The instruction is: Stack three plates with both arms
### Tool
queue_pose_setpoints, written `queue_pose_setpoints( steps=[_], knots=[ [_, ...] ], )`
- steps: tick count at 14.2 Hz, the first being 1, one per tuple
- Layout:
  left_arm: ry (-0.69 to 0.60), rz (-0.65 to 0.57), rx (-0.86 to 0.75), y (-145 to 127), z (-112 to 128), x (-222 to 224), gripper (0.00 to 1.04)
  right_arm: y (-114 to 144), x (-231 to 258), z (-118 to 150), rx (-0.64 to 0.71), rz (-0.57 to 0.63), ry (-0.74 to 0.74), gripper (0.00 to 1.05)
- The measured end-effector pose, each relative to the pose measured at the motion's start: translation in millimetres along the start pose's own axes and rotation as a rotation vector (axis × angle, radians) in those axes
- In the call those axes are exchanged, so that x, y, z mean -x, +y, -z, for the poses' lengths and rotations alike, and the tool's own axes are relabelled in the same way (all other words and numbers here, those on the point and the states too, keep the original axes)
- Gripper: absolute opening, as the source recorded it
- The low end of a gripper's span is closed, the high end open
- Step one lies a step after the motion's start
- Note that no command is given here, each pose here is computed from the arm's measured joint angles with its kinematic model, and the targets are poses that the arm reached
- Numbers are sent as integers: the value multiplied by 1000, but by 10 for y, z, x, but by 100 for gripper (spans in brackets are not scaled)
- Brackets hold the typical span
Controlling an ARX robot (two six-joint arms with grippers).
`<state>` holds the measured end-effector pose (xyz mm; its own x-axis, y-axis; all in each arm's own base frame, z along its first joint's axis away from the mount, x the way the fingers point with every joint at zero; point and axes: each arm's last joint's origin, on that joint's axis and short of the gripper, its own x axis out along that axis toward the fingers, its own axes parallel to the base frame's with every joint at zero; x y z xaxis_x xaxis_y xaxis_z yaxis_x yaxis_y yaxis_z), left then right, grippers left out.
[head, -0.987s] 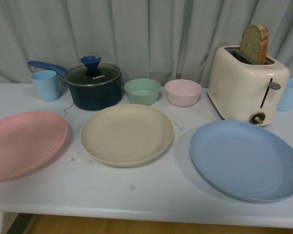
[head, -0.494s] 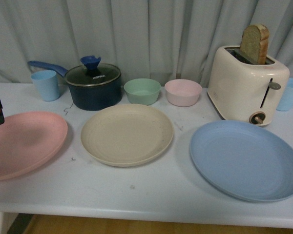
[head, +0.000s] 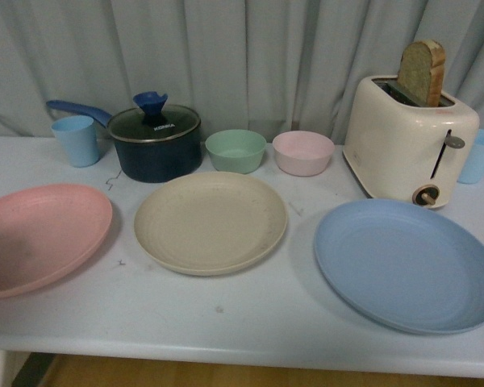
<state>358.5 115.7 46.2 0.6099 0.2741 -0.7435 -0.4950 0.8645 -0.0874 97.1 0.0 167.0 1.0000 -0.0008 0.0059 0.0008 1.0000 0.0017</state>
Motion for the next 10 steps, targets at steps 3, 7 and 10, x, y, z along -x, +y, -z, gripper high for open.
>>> queue_pose_setpoints(
  steps=[3, 7, 10],
  knots=[
    [-17, 12, -7, -130, -68, 2, 42, 0, 0, 0, 0, 0, 0, 98],
    [-24, 36, 40, -92, -176, 72, 3, 0, 0, 0, 0, 0, 0, 98],
    [-60, -5, 53, 100, -484, 281, 3, 0, 0, 0, 0, 0, 0, 98]
  ],
)
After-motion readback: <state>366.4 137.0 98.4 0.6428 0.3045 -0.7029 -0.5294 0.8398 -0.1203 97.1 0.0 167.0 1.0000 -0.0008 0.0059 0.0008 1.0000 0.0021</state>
